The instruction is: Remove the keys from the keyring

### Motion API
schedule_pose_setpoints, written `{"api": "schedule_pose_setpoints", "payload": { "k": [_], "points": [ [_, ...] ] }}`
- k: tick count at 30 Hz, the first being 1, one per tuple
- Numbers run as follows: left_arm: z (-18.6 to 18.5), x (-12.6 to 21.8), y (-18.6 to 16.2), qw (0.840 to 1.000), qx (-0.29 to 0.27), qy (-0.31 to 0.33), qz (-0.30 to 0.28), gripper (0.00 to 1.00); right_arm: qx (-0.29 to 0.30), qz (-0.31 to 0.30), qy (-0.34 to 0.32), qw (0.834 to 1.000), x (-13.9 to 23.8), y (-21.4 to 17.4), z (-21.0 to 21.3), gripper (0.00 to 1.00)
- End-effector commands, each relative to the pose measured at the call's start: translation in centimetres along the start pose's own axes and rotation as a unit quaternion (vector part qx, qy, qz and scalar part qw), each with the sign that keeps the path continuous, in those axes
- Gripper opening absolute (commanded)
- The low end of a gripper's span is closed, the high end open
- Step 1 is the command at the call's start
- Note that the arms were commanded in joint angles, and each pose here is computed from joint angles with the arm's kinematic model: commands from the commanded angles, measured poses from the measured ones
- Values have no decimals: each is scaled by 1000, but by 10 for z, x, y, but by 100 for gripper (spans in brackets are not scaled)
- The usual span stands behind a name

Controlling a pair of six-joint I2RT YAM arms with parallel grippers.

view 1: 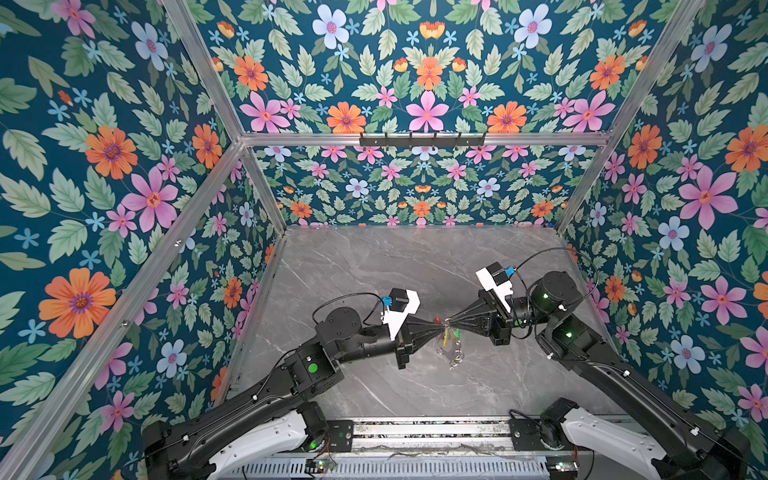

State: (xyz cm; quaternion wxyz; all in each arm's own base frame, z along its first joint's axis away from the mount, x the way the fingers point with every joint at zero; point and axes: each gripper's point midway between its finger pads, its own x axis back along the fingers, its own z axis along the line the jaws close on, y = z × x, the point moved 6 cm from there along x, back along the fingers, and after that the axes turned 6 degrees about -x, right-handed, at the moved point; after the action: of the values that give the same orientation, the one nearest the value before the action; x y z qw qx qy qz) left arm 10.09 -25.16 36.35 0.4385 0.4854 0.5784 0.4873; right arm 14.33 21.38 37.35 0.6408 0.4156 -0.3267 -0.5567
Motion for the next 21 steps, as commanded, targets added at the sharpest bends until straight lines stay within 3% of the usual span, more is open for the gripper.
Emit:
{"api": "schedule_pose_setpoints", "payload": {
  "k": [1, 21],
  "points": [
    [-1, -1, 6, 1000, -4, -6, -19, 0, 18, -9, 10, 1000, -1, 8, 4, 0],
    [14, -12, -2, 999, 25, 33, -21, 0, 16, -22, -3, 1000, -12, 11, -2, 0]
  ]
}}
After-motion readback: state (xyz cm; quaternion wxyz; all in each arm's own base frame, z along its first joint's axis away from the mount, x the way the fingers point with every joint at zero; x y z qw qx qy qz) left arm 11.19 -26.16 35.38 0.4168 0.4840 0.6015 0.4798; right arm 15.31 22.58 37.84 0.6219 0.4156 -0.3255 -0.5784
